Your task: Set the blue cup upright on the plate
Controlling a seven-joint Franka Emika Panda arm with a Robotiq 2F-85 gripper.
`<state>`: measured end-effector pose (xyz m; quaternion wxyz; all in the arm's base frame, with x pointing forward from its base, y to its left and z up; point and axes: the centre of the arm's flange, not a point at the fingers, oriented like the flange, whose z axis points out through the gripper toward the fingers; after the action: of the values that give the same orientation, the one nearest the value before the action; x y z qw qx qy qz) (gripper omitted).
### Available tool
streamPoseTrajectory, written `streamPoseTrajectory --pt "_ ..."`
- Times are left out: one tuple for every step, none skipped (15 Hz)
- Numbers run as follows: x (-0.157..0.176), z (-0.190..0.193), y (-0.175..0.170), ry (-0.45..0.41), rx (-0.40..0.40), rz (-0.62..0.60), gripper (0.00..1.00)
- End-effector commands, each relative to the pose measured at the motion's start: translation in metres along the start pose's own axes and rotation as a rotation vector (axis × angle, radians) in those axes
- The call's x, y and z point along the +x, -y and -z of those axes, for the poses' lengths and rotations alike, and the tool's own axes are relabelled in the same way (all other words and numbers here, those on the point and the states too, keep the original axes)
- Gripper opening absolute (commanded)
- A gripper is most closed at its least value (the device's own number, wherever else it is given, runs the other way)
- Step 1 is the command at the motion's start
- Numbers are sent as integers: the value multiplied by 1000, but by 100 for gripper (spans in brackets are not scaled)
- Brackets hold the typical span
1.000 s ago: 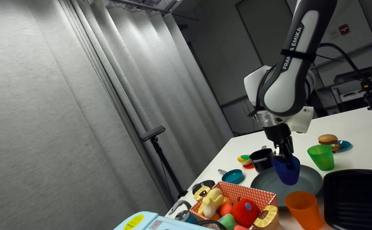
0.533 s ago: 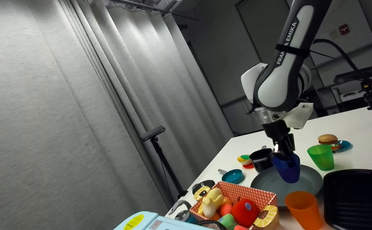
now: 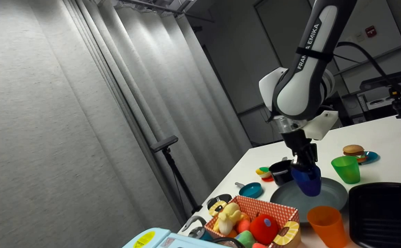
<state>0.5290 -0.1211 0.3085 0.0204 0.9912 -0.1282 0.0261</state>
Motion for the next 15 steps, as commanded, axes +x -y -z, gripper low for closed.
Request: streamPoseTrajectory --pt "0 9 3 -9 17 -36 2" --pt "0 9 3 -10 26 -28 2" --pt "0 9 3 -9 40 -19 2" --pt "0 9 3 -10 49 -14 2" --pt "0 9 3 -6 57 -2 2" --pt "0 9 3 -3 63 4 2" --pt "0 9 3 -5 67 17 2" --pt "1 9 3 -10 62 18 2" --pt "1 9 3 -13 58 17 2" --pt "1 8 3 -19 50 10 2" --pt "1 8 3 -23 47 6 2" --pt "1 8 3 -28 38 -3 2" --pt "1 1 3 -4 41 6 7" --pt "1 1 2 -5 41 5 7" --pt "1 1 2 -5 41 4 7"
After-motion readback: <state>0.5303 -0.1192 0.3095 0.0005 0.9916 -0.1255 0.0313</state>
